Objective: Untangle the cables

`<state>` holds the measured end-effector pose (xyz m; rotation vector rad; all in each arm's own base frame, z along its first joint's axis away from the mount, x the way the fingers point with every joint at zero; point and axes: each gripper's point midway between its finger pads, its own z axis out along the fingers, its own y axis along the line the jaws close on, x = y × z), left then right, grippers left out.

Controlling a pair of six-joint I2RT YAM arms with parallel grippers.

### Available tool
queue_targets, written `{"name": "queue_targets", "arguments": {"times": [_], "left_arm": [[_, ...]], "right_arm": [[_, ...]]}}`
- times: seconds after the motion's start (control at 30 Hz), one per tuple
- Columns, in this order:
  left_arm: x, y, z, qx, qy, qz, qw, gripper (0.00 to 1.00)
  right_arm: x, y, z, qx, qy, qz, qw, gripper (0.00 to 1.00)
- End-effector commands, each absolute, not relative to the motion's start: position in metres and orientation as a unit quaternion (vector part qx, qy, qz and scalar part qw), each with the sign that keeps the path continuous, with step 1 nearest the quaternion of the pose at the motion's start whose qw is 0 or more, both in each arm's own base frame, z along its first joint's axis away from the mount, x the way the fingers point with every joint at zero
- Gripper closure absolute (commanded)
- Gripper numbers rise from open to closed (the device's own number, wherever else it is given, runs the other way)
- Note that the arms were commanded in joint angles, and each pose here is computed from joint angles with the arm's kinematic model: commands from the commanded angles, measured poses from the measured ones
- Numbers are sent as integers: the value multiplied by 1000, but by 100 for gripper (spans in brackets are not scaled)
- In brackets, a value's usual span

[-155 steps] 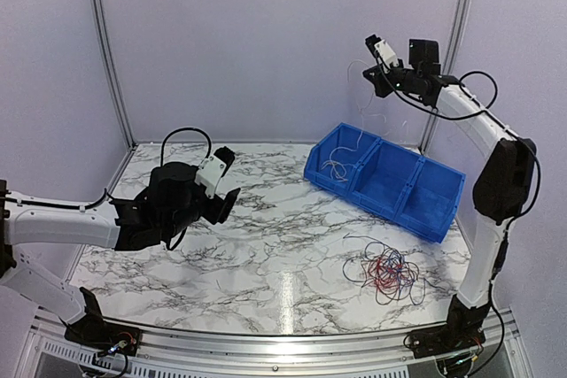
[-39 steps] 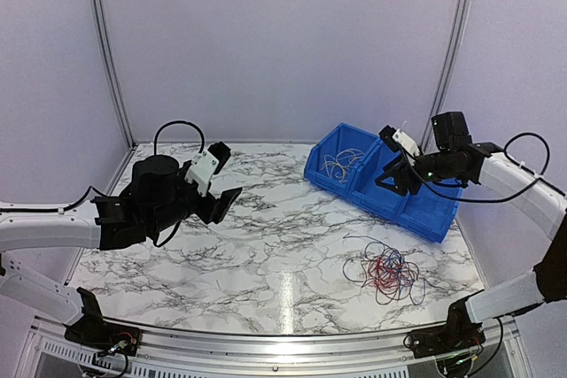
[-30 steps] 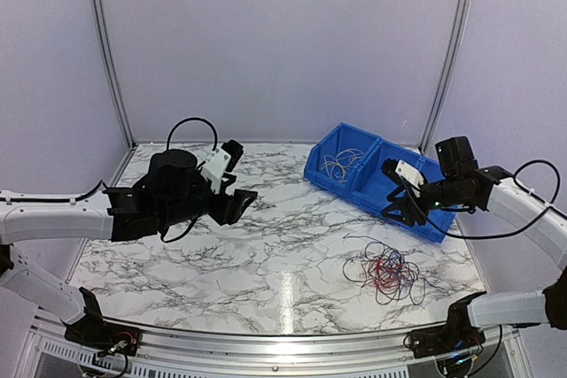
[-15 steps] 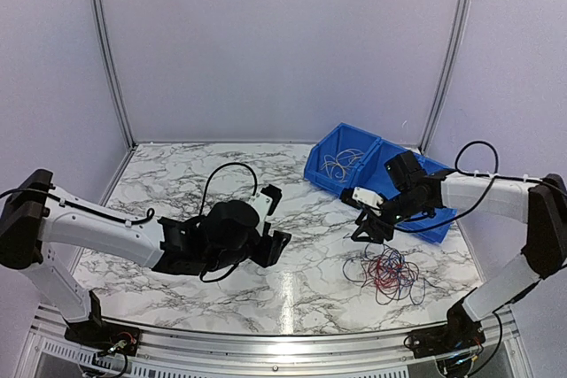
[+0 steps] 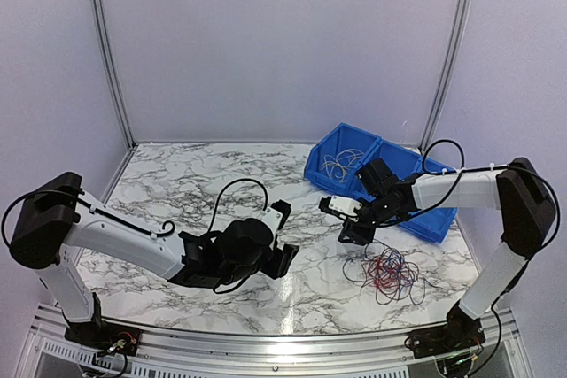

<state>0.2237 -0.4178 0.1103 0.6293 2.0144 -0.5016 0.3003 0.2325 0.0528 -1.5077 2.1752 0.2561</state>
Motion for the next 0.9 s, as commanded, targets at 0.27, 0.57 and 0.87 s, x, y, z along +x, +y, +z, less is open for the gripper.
{"name": "queue_targets", "arguments": {"times": [0.27, 0.57, 0.87], "left_arm": [[226, -453, 132, 260, 796, -248, 487, 37], [224, -457, 133, 263, 793, -260, 484, 37], [222, -468, 138, 281, 779, -272, 491, 37]], "right_arm": [[315, 230, 51, -537, 803, 60, 250, 69], [310, 229, 48, -538, 805, 68, 239, 84], [307, 241, 94, -529, 792, 106, 284, 100]]}}
